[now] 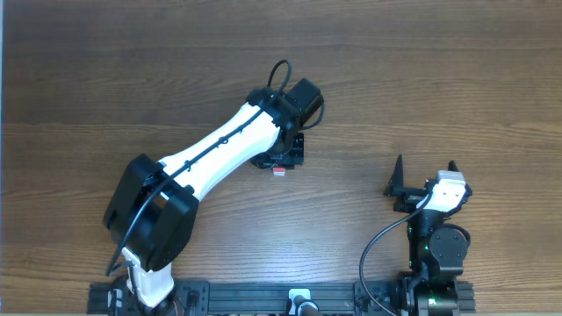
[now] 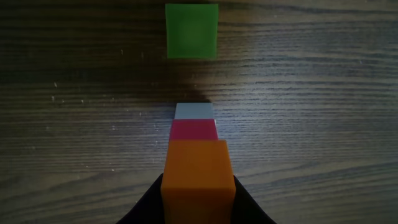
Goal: Stack Cubes
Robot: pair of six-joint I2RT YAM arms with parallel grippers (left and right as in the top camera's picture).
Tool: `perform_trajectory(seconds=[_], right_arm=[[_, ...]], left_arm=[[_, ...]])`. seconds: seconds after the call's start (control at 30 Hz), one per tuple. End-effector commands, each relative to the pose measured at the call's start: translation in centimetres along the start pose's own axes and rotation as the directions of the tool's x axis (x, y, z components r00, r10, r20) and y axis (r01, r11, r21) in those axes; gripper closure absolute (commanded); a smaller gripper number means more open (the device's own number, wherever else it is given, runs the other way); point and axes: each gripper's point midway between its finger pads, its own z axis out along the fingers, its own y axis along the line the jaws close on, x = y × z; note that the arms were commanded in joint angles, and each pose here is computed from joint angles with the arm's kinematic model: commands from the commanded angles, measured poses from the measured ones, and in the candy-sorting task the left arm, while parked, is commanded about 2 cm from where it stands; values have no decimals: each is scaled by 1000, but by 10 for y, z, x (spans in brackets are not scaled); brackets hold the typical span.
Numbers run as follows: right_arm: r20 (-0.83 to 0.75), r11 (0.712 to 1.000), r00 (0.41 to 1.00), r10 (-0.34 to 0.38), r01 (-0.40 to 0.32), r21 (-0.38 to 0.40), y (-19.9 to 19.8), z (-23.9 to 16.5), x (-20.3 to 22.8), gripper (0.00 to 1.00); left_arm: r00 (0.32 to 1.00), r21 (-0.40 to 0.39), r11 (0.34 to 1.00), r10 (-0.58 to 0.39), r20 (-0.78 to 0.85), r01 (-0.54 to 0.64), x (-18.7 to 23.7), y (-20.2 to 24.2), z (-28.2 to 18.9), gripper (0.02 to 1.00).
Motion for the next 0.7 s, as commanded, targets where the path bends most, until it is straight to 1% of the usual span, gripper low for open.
perform_trajectory(seconds=[0.03,0.7], right_arm=[[-2,1000,1000,-6,5,-13,3,0,2,7],[-2,1000,1000,-6,5,-13,3,0,2,9]], left_arm=[[1000,15,1000,0,-9,0,-3,-3,1,978],[1000,8,1000,-15,-16,15,-1,-2,1,978]])
